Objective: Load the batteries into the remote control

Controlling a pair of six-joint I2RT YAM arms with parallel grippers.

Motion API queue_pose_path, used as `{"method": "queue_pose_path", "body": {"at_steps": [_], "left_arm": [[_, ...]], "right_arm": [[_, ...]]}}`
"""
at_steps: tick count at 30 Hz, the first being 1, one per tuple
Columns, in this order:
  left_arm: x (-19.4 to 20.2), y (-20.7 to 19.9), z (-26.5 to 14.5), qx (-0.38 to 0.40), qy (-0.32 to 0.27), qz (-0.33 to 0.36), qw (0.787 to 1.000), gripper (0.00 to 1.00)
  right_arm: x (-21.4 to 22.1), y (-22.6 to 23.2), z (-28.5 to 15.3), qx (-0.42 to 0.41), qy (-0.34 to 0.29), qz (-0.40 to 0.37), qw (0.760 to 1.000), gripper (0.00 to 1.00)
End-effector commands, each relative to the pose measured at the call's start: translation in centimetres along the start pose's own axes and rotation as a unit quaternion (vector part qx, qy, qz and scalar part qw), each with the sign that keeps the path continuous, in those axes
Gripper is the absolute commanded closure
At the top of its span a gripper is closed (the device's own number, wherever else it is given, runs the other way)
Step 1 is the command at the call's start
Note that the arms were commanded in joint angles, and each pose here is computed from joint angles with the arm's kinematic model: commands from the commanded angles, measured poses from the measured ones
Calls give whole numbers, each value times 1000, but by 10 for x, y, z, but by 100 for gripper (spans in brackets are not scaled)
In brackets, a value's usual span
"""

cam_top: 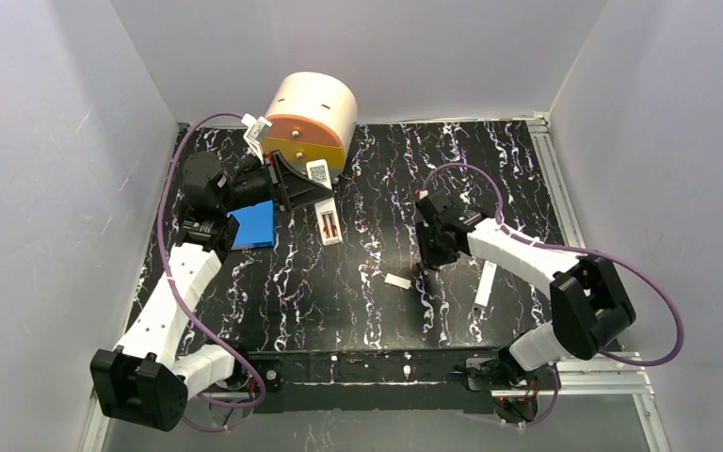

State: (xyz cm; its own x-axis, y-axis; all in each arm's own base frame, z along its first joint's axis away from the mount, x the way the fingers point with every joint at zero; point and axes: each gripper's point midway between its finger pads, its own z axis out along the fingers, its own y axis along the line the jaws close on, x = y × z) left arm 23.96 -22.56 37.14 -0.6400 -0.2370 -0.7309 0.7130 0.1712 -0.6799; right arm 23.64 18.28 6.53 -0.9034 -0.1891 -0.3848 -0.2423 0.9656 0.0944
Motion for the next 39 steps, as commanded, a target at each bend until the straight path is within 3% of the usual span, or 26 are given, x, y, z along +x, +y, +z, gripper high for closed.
{"method": "queue_pose_path", "body": {"at_steps": [1, 3, 6, 9, 13, 16, 39], "left_arm": [[-1, -6, -3, 3, 0, 12, 1000, 100], [-1, -6, -3, 2, 1, 12, 1000, 100], [-1, -6, -2, 2, 3, 10, 1000, 100], [-1, -5, -2, 2, 5, 9, 1000, 100], [-3, -4, -1, -3, 4, 8, 1000, 100], [-5, -4, 0, -1, 7, 10, 1000, 100], [-13, -2, 4, -4, 10, 13, 1000, 100]], "right_arm": [[-16, -17, 2, 46, -39, -18, 998, 61], [-21, -21, 1, 44, -53, -80, 994, 64], [-17, -25, 5, 25, -45, -168, 985, 62], [-11, -14, 6, -34, -8, -205, 978, 55], [-19, -26, 10, 7, -1, -216, 976, 42], [-17, -29, 14, 11, 11, -235, 972, 41], [-20, -22, 52, -1, 34, -248, 968, 62]]}}
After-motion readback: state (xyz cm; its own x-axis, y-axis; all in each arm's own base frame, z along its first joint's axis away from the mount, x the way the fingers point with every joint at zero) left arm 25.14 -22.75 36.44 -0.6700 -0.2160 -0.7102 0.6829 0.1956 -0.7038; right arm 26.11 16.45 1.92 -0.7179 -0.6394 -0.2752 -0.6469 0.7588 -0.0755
